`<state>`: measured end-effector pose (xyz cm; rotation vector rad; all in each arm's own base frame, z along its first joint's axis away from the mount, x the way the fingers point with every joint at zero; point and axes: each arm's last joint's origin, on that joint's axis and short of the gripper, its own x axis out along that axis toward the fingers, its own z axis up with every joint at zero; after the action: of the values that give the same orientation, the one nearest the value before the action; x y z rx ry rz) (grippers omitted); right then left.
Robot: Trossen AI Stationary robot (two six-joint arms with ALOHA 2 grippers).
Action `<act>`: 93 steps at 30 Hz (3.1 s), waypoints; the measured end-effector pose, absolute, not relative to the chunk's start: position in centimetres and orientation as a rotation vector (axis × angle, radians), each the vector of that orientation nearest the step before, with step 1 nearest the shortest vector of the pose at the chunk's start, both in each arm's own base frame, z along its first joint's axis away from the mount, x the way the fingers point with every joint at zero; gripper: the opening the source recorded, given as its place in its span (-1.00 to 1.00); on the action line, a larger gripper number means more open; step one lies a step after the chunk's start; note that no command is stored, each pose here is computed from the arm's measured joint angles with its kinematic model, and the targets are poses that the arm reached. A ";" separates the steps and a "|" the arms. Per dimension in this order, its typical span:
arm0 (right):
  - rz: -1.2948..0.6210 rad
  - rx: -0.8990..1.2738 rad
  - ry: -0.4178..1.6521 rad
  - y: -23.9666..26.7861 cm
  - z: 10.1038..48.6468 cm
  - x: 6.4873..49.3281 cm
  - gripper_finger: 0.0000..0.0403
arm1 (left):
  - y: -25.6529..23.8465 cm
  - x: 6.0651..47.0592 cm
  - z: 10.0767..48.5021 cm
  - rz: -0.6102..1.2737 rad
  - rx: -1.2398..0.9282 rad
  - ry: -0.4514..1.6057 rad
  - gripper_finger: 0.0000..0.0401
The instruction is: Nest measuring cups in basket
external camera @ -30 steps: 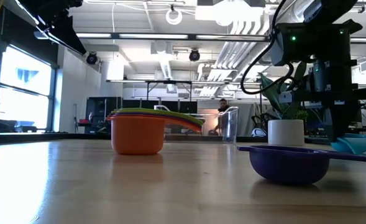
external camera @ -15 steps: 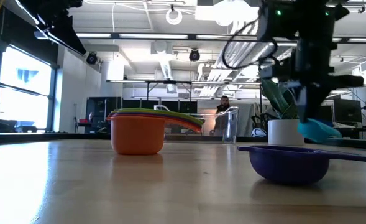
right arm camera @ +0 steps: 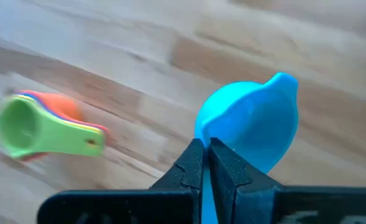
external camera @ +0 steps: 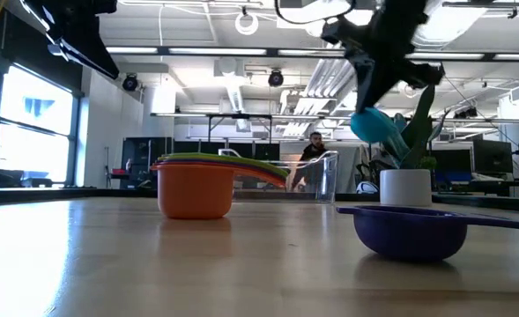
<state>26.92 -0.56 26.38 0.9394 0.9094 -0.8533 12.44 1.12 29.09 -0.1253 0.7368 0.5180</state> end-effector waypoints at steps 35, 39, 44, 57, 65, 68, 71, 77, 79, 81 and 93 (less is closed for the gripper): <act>-0.303 0.213 0.889 2.8 32.4 42.3 -1.00 | 0.5 11.9 28.4 0.500 -0.605 0.799 -0.55; -0.183 0.080 0.914 3.0 32.5 42.3 -1.00 | 0.5 11.9 28.4 0.533 -0.675 0.782 -0.55; -0.030 -0.115 0.932 3.2 32.5 42.3 -1.00 | 0.5 11.9 28.4 0.573 -0.764 0.760 -0.55; 0.179 -0.479 0.953 4.0 31.0 43.1 -1.00 | 0.5 11.9 28.4 0.647 -0.933 0.713 -0.55; 0.257 -0.628 1.002 6.8 28.2 44.1 -1.00 | 0.5 12.0 28.4 0.651 -0.952 0.702 -0.55; 0.259 -0.646 1.027 7.3 27.2 44.3 -1.00 | 0.5 12.0 28.4 0.652 -0.955 0.700 -0.55; 0.264 -0.654 1.046 7.6 26.4 44.6 -1.00 | 0.5 12.0 28.4 0.652 -0.955 0.700 -0.55; 0.277 -0.650 1.093 7.9 24.5 45.2 -1.00 | 0.5 12.0 28.4 0.652 -0.955 0.700 -0.55; 0.281 -0.651 1.111 7.9 23.8 45.3 -1.00 | 0.5 12.0 28.4 0.653 -0.954 0.701 -0.55; 0.282 -0.653 1.124 7.9 23.4 45.4 -1.00 | 0.5 12.0 28.4 0.652 -0.954 0.701 -0.55; 0.291 -0.657 1.150 8.0 22.6 45.6 -0.99 | 0.5 12.0 28.4 0.654 -0.951 0.700 -0.55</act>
<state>45.56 7.96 22.59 -0.6567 1.1500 0.2914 11.97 0.49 28.44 -0.9506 0.6999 0.6541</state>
